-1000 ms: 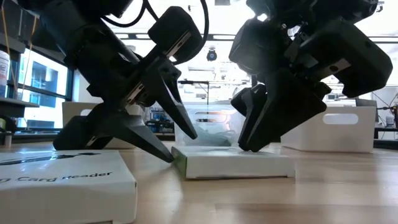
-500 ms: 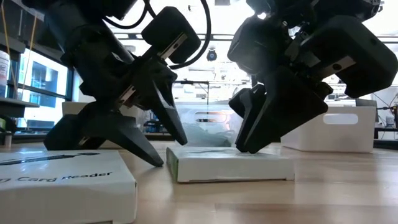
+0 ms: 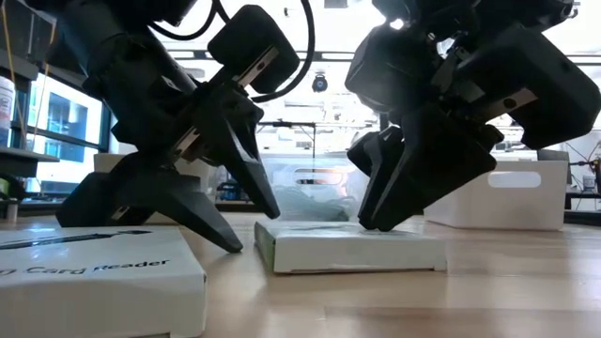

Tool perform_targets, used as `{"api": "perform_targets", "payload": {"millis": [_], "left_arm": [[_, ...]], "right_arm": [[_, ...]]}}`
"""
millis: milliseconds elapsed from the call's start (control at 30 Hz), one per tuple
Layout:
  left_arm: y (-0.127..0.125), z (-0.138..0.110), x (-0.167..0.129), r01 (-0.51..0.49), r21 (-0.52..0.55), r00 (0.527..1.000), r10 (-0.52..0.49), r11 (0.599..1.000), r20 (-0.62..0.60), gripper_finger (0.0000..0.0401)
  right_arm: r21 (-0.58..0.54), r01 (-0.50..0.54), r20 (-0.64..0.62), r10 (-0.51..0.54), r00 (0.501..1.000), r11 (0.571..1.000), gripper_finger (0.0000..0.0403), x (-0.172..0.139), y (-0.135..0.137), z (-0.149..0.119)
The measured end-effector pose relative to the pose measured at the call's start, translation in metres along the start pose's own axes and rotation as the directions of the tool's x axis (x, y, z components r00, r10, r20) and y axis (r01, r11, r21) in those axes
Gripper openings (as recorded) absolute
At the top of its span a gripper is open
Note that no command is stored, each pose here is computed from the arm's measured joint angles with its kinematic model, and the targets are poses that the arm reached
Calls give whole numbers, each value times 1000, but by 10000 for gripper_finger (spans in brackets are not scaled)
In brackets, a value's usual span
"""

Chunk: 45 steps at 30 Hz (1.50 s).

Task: Pick and place items into bin
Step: Put the top white card reader box into the gray bin

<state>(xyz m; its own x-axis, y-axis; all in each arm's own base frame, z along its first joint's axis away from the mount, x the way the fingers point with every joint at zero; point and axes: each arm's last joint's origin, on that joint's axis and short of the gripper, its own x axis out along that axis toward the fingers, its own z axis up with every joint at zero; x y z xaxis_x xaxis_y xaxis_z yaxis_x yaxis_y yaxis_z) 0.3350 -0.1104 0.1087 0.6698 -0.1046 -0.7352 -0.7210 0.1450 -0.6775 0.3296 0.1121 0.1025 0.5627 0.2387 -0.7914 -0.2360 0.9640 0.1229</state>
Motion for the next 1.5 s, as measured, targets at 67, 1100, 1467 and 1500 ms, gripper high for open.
{"api": "perform_targets", "payload": {"millis": [67,1100,1467,1500], "left_arm": [[0,0,0,4,-1,1000,-4,1000,0,143],[-1,1,1,24,-42,998,-21,999,61,143],[-1,2,1,30,-45,997,-26,999,78,143],[-2,2,1,33,-45,996,-29,998,81,143]], "right_arm": [[6,2,-2,-2,1000,1000,94,0,0,0],[121,26,130,-42,991,992,94,-3,-1,-42],[122,53,120,-68,990,991,94,-4,3,-44],[124,51,118,-66,991,991,94,-4,3,-44]]}}
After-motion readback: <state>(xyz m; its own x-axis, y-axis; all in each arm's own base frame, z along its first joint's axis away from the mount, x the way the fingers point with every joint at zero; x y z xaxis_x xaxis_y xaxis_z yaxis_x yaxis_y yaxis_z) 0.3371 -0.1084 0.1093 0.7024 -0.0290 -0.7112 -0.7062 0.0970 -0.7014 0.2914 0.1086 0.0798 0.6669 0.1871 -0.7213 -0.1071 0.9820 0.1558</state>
